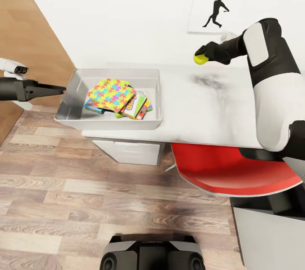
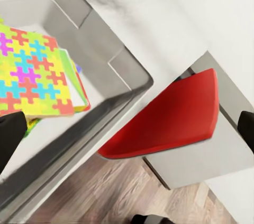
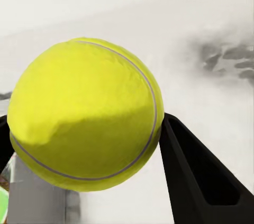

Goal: Put all the toys in the child's room - the three board games (two on the bed and one on the table), the two jigsaw puzzles on the table, and the tennis ball on the table - inside the toy box on the table in the child's room.

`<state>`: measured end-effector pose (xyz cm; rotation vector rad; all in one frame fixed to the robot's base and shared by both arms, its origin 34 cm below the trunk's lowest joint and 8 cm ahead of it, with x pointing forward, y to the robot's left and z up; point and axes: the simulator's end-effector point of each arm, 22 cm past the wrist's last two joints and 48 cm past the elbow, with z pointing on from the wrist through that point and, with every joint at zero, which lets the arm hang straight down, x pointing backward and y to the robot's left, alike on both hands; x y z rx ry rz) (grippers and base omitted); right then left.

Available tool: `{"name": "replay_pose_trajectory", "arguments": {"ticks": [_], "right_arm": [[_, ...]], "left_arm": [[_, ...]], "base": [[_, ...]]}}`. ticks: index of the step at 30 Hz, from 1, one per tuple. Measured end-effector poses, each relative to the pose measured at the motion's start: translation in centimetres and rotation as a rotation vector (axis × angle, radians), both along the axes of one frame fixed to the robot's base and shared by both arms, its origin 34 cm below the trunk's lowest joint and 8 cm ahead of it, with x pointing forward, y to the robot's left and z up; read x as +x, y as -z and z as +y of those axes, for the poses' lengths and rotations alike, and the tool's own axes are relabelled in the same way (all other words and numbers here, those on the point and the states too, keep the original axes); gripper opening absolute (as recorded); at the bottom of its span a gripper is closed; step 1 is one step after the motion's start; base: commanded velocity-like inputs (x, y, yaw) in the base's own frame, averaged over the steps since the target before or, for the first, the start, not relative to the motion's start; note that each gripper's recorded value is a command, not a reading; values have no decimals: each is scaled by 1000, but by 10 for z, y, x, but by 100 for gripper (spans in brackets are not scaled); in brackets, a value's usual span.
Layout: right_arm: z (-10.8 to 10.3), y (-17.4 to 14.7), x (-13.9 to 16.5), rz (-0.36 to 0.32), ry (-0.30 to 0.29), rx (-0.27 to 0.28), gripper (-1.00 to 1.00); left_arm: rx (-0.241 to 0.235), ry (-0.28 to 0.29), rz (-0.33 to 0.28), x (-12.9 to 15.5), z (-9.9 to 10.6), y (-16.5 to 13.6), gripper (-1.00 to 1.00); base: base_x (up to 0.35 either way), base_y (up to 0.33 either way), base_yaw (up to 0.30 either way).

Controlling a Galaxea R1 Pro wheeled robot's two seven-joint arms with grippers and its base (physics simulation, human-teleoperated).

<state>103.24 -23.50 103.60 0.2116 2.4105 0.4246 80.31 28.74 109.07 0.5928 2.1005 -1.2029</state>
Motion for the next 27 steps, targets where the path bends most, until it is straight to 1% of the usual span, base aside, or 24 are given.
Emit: {"name": "replay_pose_trajectory", "arguments": {"ticks": [4,5,6,8,10,12,15,18,19,20,21,25,26,27], "right_arm": [[22,-8,0,-9,-26,17,-100],[24,-10,0,-11,-30,18,-100],[35,-16,0,-19,-42,27,-100],[46,-26,2,-31,-56,33,-100],[52,-34,3,-42,-64,36,-100],[57,-42,4,-53,-70,38,-100],[64,-54,5,-68,-80,43,-100],[81,-61,3,-75,-101,53,-100],[92,-63,2,-76,-114,62,-100],[96,-64,1,-77,-120,62,-100],[98,-65,0,-79,-122,61,-100],[104,-65,-4,-76,-131,63,-100],[105,-66,-4,-76,-132,63,-100],[105,-66,-5,-77,-133,62,-100]], "left_arm": [[3,-34,32,2,16,4,100],[4,-38,35,2,18,4,100],[5,-49,45,2,23,6,100],[6,-70,65,3,32,9,100],[4,-89,85,4,40,13,100],[3,-112,111,4,50,18,100],[5,-168,176,3,73,34,100],[27,-201,220,1,87,48,100],[63,-221,251,-2,95,61,100],[92,-231,273,-5,101,71,100],[108,-236,282,-7,103,76,100],[260,-266,388,-34,122,132,100],[277,-270,399,-37,124,138,100],[311,-278,419,-44,127,152,100]], "base": [[-2,15,64],[-1,4,64],[0,2,64],[0,1,64],[0,1,64],[0,0,64],[0,0,66],[0,0,69],[0,0,71],[0,0,71],[0,0,71],[0,0,72],[0,0,72],[0,0,72]]}}
